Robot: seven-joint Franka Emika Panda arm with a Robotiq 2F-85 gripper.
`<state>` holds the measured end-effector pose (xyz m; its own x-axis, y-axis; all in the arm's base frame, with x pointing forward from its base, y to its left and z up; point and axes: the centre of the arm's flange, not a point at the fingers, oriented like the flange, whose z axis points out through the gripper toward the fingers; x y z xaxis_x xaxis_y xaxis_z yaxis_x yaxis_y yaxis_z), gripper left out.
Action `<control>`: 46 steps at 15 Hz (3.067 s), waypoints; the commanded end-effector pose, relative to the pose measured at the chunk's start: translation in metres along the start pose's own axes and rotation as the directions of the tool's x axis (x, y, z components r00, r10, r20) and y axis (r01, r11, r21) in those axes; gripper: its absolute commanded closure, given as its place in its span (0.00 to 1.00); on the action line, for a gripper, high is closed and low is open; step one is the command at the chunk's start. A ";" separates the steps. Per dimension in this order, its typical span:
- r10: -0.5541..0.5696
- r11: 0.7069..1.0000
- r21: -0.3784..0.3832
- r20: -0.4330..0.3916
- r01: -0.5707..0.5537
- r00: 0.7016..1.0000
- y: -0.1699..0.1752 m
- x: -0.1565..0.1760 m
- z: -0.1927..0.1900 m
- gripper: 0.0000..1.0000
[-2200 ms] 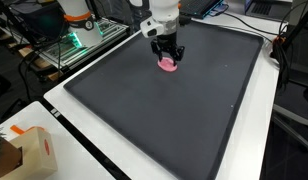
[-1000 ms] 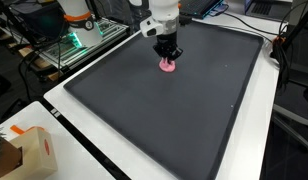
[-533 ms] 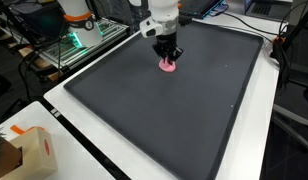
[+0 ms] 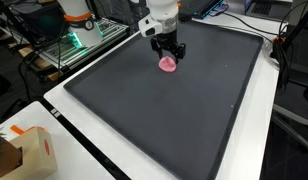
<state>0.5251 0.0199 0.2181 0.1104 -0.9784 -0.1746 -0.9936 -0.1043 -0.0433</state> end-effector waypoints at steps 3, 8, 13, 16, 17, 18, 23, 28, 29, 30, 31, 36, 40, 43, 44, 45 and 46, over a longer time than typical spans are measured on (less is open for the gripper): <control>0.007 1.000 0.014 0.161 -0.009 0.987 0.012 0.042 -0.028 0.00; 0.056 0.996 0.047 0.322 -0.075 0.945 0.026 0.088 -0.032 0.00; 0.070 0.992 0.069 0.417 -0.108 0.906 0.045 0.123 -0.020 0.00; 0.068 0.990 0.078 0.445 -0.115 0.893 0.055 0.139 -0.011 0.00; 0.071 0.990 0.078 0.452 -0.119 0.889 0.058 0.144 -0.008 0.00; 0.074 0.989 0.077 0.460 -0.123 0.885 0.062 0.149 -0.004 0.00; 0.073 0.989 0.073 0.497 -0.125 0.865 0.077 0.168 0.012 0.00; 0.068 0.992 0.060 0.515 -0.114 0.855 0.082 0.179 0.018 0.00; 0.063 0.992 0.058 0.521 -0.110 0.851 0.081 0.180 0.019 0.00; 0.057 0.993 0.056 0.522 -0.101 0.851 0.078 0.180 0.019 0.00; 0.053 0.994 0.053 0.526 -0.096 0.849 0.076 0.180 0.019 0.00; 0.014 0.998 0.041 0.536 -0.042 0.844 0.047 0.176 0.018 0.00; -0.040 0.999 0.016 0.507 0.036 0.861 0.017 0.172 0.017 0.00; -0.117 0.990 -0.014 0.457 0.139 0.882 -0.007 0.166 0.017 0.00; -0.152 0.983 -0.025 0.440 0.181 0.885 -0.016 0.161 0.017 0.00; -0.185 0.974 -0.035 0.429 0.222 0.884 -0.023 0.156 0.016 0.00; -0.221 0.963 -0.052 0.417 0.266 0.882 -0.031 0.149 0.014 0.00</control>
<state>0.5469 -0.1306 0.1794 0.2590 -0.7733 -0.5787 -0.9613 -0.2645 -0.0769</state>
